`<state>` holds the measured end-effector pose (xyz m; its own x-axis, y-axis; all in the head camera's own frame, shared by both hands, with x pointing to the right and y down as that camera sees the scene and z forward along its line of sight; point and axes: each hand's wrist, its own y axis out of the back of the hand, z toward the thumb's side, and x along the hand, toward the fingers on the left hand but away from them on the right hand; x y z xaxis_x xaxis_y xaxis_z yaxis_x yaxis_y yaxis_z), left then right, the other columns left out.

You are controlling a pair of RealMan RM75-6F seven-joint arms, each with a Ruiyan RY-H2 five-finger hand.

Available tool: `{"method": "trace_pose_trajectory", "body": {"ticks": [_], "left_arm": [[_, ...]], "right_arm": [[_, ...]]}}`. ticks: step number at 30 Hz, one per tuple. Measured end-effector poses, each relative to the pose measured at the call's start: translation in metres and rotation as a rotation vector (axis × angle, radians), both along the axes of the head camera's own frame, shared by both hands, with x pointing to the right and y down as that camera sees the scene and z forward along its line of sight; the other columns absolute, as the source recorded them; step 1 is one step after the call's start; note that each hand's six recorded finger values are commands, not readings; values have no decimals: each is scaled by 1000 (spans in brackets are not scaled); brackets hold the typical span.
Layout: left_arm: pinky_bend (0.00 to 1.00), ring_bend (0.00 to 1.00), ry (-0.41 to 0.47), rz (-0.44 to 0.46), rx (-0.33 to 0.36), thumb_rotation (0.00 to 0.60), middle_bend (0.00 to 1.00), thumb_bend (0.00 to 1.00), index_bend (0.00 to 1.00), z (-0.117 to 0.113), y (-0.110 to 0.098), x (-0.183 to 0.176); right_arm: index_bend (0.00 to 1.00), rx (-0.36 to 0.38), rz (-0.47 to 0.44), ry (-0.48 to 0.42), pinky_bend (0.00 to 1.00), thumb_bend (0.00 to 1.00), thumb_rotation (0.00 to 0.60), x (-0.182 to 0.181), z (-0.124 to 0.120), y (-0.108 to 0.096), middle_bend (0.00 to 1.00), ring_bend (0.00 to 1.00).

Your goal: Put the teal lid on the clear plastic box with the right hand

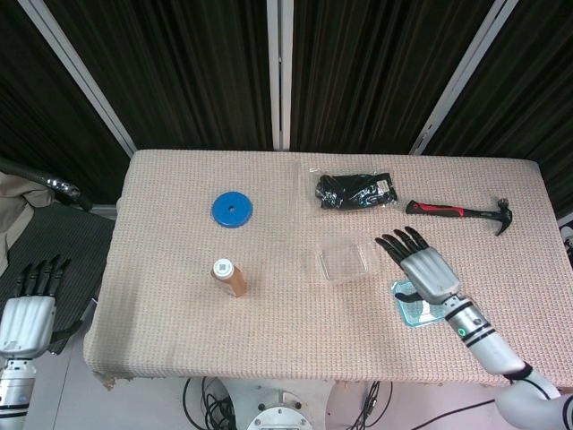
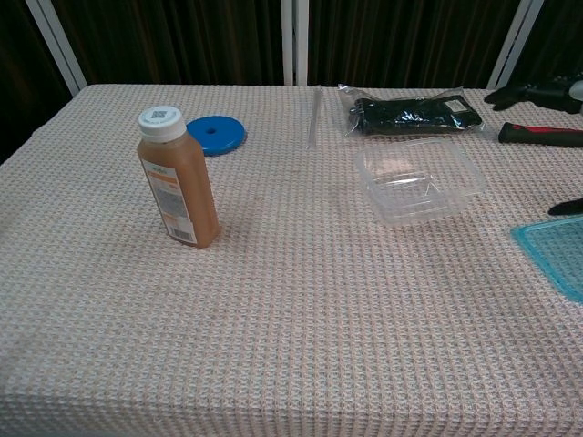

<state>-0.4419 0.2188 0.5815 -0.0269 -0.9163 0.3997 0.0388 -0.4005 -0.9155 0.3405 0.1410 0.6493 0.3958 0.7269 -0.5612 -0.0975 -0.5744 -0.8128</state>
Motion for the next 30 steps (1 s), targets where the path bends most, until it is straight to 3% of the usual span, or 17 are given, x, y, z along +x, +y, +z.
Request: {"method": "trace_pose_trajectory", "body": {"ticks": [4, 10, 30], "left_arm": [[0, 0, 7, 16, -1, 600, 0, 0, 0, 0, -2, 7], [0, 0, -4, 22, -5, 600, 0, 0, 0, -2, 0, 11], [0, 0, -18, 1, -14, 600, 0, 0, 0, -11, 8, 14]], "right_arm": [[0, -74, 38, 47, 0, 0, 600, 34, -1, 31, 140, 0], [0, -156, 48, 124, 0, 0, 600, 58, 17, 46, 142, 0], [0, -210, -2, 163, 0, 0, 600, 63, 53, 44, 143, 0]]}}
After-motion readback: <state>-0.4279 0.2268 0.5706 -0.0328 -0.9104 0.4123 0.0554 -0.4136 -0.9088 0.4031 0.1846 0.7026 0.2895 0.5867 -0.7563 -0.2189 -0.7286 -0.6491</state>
